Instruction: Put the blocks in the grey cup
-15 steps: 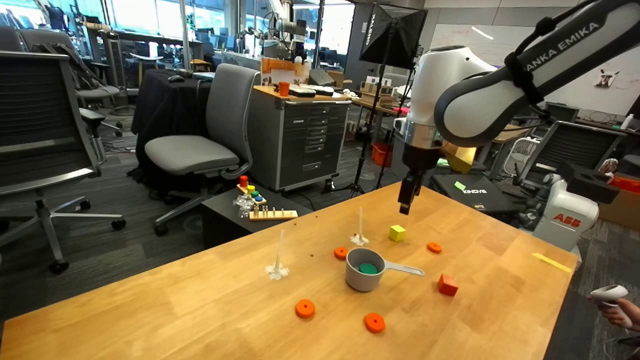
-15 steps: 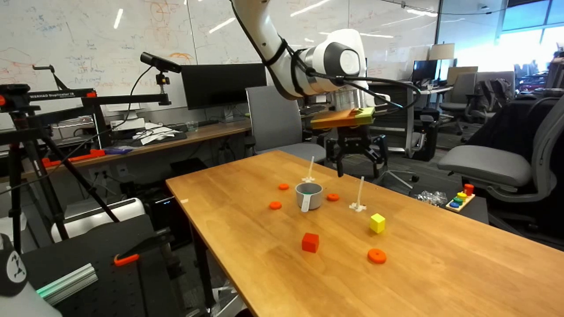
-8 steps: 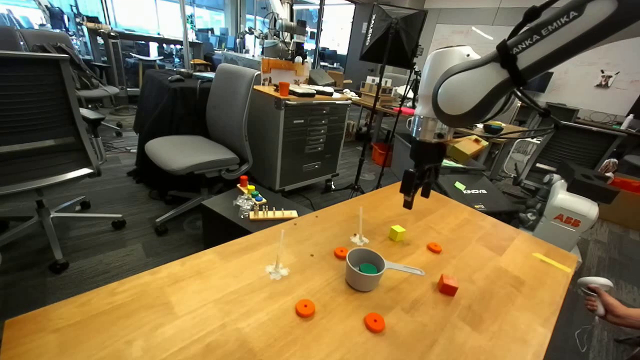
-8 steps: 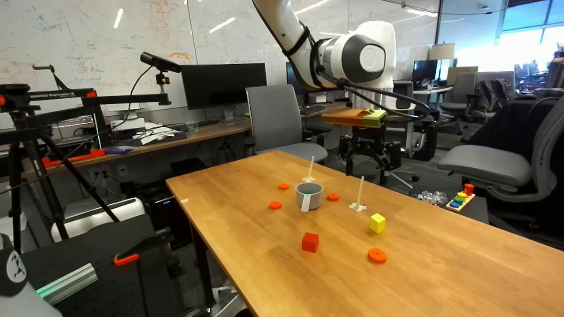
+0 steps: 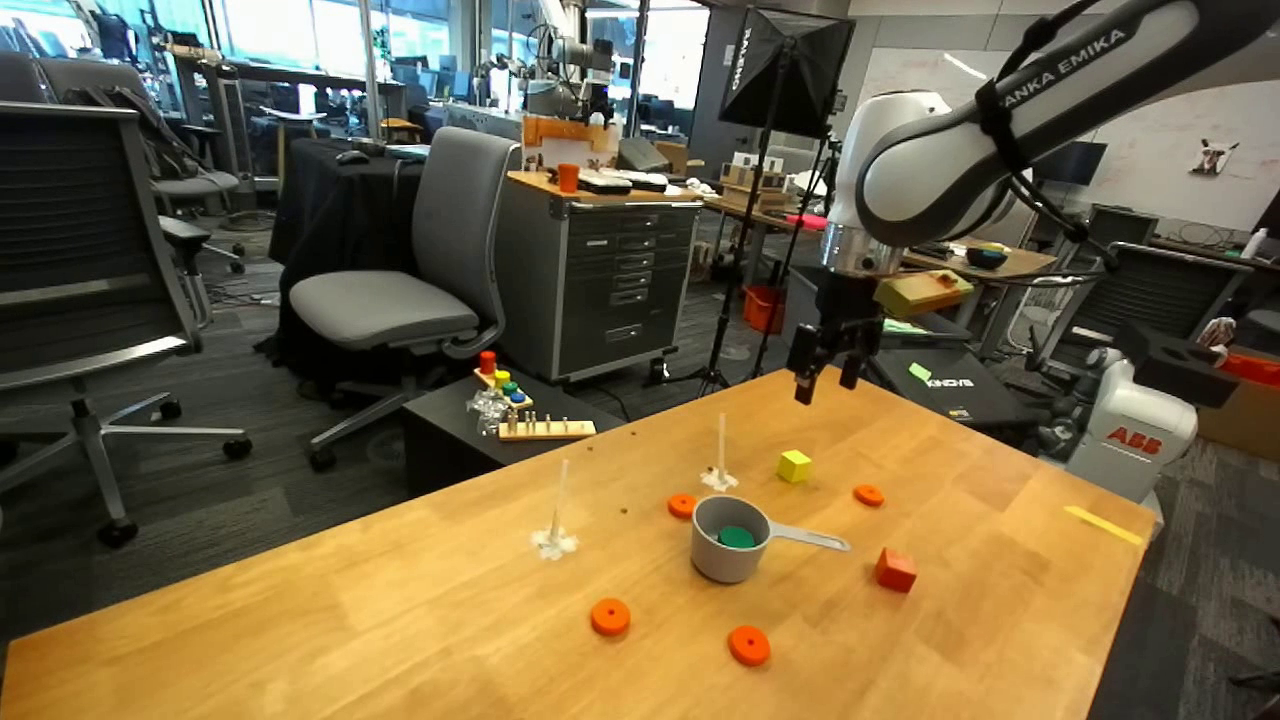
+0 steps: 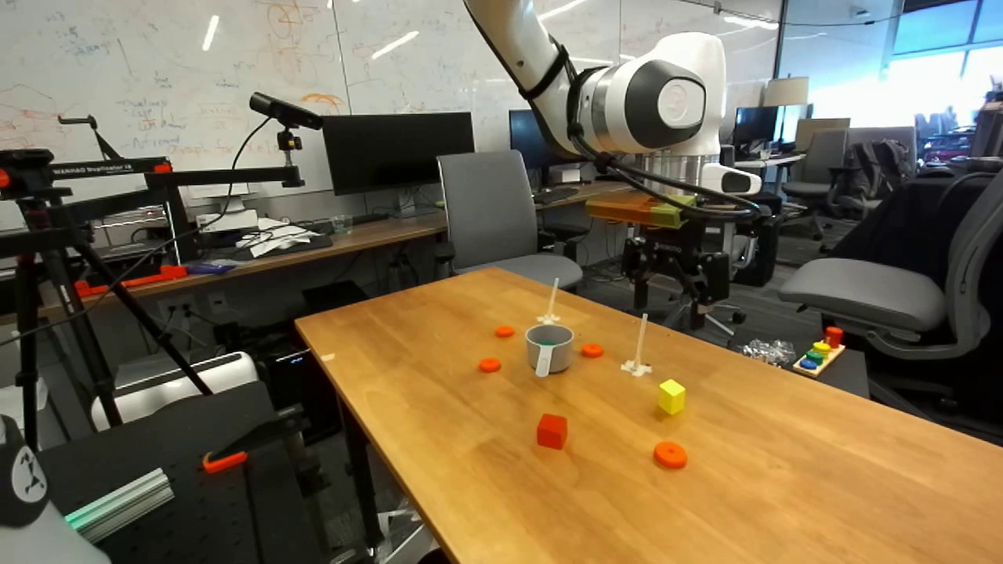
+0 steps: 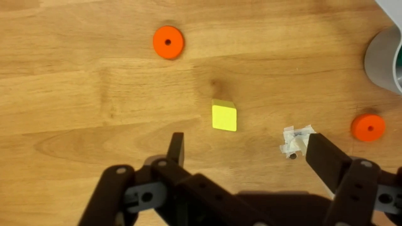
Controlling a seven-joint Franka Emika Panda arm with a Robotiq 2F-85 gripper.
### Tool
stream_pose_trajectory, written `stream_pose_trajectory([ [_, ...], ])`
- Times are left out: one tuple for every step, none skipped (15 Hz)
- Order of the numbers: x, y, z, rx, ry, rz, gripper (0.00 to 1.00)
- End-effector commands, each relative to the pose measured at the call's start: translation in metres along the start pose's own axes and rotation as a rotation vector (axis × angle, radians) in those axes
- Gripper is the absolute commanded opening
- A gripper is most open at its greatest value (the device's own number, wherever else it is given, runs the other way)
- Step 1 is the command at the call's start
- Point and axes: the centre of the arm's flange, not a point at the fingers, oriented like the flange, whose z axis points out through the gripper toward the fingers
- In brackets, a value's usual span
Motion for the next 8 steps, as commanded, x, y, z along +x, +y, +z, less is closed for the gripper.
stream_pose_trajectory([
  [-0.001,-0.002,0.001,0.002,-0.003,-0.013,1.00],
  [-0.003,-0.004,0.000,0.005,-0.005,-0.027,1.00],
  [0.004,-0.007,0.000,-0.007,-0.004,-0.023,1.00],
  [0.010,-0.009,-0.002,-0.001,-0.001,0.012,1.00],
  [0.014,-0.010,0.000,-0.003,0.011,0.031,1.00],
  [0.017,-0.010,0.003,-0.006,0.007,0.055,1.00],
  [0.020,-0.008,0.006,-0.007,0.006,0.074,1.00],
  [0.024,-0.005,0.010,-0.004,0.000,0.088,1.00],
])
